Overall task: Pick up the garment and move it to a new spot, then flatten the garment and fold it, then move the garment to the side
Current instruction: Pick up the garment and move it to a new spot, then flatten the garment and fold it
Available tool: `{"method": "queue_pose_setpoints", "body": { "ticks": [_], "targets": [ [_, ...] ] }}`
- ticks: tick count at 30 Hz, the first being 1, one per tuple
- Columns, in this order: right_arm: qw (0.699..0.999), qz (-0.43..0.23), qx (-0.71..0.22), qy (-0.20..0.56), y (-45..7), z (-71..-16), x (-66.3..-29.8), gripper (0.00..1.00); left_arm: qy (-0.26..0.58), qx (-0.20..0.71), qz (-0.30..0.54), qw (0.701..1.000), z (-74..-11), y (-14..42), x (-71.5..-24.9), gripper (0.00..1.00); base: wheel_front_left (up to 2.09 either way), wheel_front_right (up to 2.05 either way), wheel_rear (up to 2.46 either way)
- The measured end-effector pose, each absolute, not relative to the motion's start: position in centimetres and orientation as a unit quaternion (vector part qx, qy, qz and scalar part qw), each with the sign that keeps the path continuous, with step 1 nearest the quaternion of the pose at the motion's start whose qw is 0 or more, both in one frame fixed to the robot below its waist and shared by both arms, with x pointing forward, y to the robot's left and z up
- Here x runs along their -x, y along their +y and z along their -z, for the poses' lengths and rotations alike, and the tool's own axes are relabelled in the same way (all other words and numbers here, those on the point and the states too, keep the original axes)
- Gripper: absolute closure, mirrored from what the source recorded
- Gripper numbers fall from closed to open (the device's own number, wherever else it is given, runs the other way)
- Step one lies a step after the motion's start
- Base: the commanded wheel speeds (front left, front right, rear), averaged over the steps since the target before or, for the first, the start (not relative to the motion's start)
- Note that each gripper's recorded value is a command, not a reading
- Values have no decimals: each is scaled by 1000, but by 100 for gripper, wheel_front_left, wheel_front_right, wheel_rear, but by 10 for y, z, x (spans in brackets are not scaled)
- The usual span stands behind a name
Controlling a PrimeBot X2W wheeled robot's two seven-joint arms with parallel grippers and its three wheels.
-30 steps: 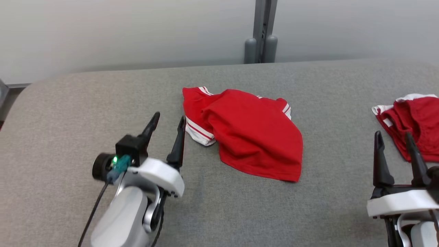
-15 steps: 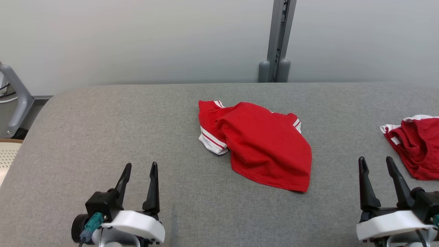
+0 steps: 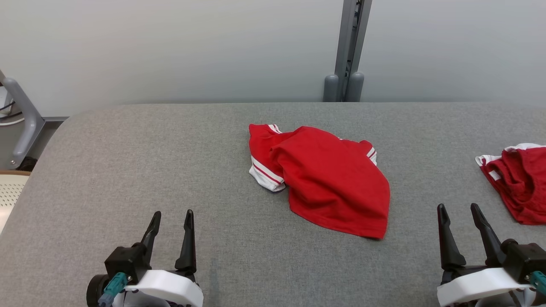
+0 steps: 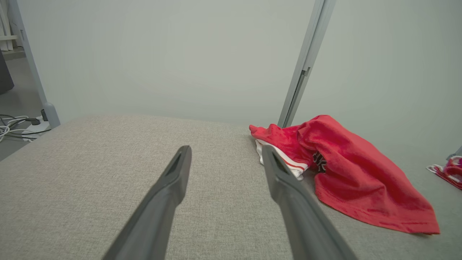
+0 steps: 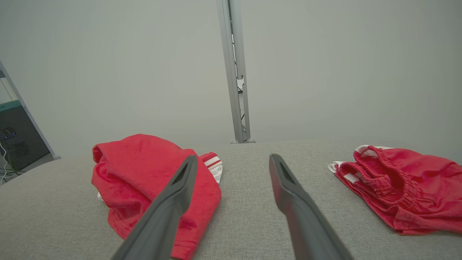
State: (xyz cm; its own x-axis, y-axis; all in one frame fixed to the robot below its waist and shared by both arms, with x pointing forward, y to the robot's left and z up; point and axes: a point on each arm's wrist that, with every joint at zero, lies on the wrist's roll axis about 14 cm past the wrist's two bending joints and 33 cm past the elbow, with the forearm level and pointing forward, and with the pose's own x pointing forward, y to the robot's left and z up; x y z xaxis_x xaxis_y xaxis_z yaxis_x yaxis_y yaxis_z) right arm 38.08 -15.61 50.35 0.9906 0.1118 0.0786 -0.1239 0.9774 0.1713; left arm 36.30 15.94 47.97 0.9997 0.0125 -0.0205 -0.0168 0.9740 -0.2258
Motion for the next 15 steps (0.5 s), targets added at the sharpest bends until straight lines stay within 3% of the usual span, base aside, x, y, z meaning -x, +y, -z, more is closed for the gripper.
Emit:
{"method": "queue_pose_setpoints", "body": {
  "ticks": [15],
  "targets": [
    [994,-58,-87,-31,-157,-502,-384,0,20,117,-9,993,-473,158,-364,0,0,0,0]
  ]
}}
